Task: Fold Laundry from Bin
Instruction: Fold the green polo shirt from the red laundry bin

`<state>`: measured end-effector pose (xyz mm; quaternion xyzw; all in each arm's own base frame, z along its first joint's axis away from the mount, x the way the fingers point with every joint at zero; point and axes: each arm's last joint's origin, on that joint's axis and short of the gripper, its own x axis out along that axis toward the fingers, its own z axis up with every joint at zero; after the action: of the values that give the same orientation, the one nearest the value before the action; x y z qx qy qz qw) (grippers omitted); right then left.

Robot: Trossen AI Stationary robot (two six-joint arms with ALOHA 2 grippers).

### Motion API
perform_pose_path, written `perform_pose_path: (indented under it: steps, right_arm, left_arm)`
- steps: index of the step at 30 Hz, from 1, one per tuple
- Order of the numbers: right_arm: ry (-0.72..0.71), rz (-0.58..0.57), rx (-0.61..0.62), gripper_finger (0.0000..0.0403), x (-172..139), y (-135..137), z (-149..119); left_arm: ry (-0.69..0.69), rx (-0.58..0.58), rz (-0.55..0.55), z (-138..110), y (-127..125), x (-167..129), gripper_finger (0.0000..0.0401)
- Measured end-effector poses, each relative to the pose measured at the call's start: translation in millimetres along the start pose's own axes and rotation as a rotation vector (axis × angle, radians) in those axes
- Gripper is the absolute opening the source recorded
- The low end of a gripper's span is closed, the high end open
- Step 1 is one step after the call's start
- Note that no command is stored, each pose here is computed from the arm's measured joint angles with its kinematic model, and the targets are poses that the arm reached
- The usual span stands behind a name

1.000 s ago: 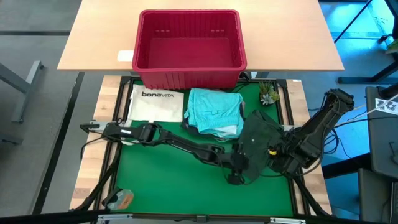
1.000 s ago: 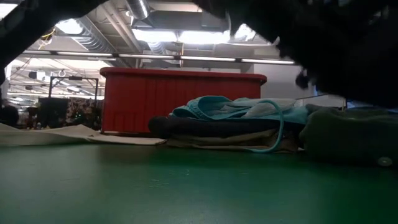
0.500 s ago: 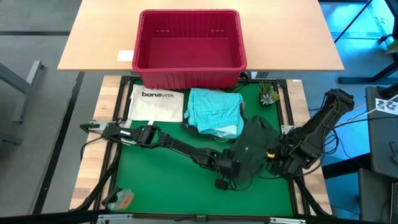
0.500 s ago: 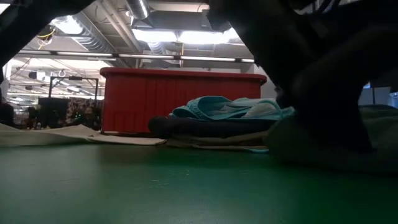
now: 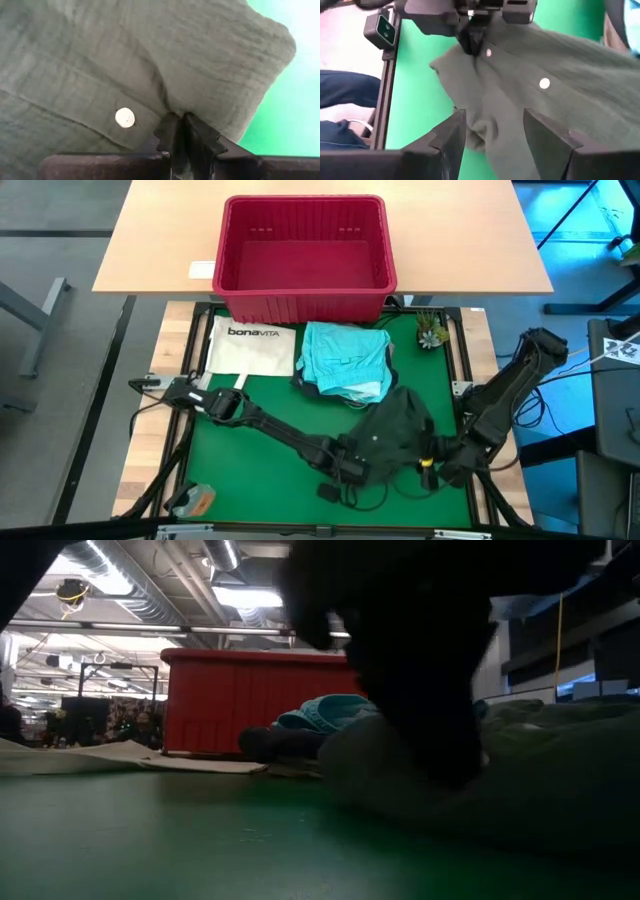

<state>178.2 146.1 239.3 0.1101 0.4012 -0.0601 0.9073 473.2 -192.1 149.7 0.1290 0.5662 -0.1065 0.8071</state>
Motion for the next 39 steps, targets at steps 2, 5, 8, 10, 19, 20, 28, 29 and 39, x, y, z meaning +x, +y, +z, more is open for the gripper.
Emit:
perform_pose_path:
  steps: [2, 5, 8, 10, 19, 20, 28, 29, 39]
  right_arm:
    - [0.000, -0.007, -0.029, 0.0198, 9.3, 5.6, -1.6]
    - [0.042, -0.044, -0.062, 0.0198, 25.6, 10.9, -8.7]
    - [0.085, -0.091, -0.095, 0.0198, 40.4, 13.8, -16.6]
    - [0.109, -0.119, -0.115, 0.0198, 48.0, 14.7, -21.2]
    - [0.186, -0.337, -0.238, 0.0198, 62.4, 1.9, -36.1]
    - [0.195, -0.356, -0.245, 0.0198, 63.7, 0.0, -36.7]
    - [0.240, -0.430, -0.218, 0.0198, 75.5, -14.1, -29.2]
    - [0.252, -0.430, -0.233, 0.0198, 73.7, -14.8, -26.9]
    - [0.190, -0.363, -0.217, 0.0198, 43.5, 6.8, 14.1]
  left_arm:
    - [0.042, 0.005, -0.008, -4.5, -8.6, -3.3, 0.0030]
    - [0.077, 0.036, -0.009, -8.9, -22.4, -5.4, 0.0030]
    - [0.115, 0.066, -0.013, -13.9, -35.3, -8.1, 0.0030]
    - [0.137, 0.085, -0.015, -17.0, -43.2, -9.7, 0.0030]
    - [0.171, 0.140, 0.012, -24.1, -64.8, -13.7, 0.0030]
    - [0.174, 0.144, 0.018, -24.7, -65.9, -14.0, 0.0030]
    - [0.176, 0.149, 0.039, -25.2, -66.3, -14.1, 0.0030]
    - [0.177, 0.149, 0.041, -25.3, -66.2, -14.0, 0.0030]
    - [0.176, 0.149, 0.044, -25.3, -66.0, -13.5, 0.0030]
